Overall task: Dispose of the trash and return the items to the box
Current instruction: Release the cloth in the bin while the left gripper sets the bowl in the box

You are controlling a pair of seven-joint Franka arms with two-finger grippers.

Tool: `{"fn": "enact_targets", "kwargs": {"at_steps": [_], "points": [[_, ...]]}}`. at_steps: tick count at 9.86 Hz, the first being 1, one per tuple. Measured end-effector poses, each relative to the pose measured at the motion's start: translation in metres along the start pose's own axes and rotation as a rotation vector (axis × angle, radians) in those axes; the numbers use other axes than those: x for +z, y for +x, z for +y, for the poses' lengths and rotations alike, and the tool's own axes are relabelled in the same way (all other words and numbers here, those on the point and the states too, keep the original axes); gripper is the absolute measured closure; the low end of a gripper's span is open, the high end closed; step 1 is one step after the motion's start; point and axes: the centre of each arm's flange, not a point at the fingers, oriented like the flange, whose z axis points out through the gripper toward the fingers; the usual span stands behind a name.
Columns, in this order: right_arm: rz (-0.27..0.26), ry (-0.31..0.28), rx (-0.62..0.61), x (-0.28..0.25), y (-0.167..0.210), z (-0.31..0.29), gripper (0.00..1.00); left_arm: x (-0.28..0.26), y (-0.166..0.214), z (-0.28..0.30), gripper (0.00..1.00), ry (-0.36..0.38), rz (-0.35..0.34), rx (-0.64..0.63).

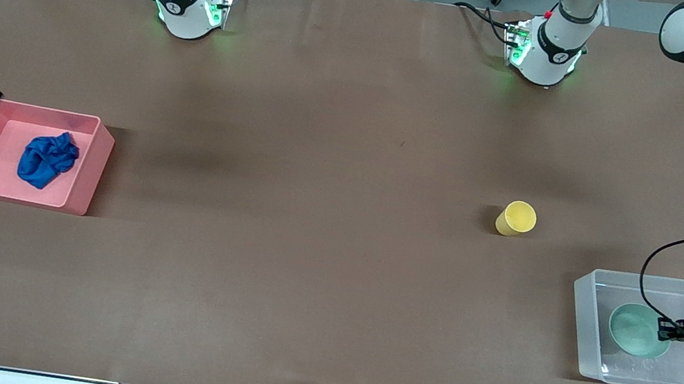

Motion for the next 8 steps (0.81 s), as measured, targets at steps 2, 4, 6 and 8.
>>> {"fn": "enact_targets", "kwargs": {"at_steps": [2, 4, 6, 8], "points": [[-0.006, 0.001, 0.004, -0.038, -0.017, 0.003, 0.00, 0.004, -0.001, 0.000, 0.85, -0.002, -0.003, -0.002], [0.012, 0.003, 0.000, -0.018, -0.012, 0.002, 0.00, -0.013, 0.006, -0.004, 0.56, 0.010, 0.027, -0.005], [0.007, 0.005, -0.005, -0.007, -0.018, 0.000, 0.00, -0.065, 0.014, 0.002, 0.29, 0.014, 0.045, 0.005], [0.032, 0.008, -0.008, -0.020, -0.026, -0.001, 0.00, -0.143, 0.017, 0.039, 0.11, -0.011, -0.008, 0.031]]}}
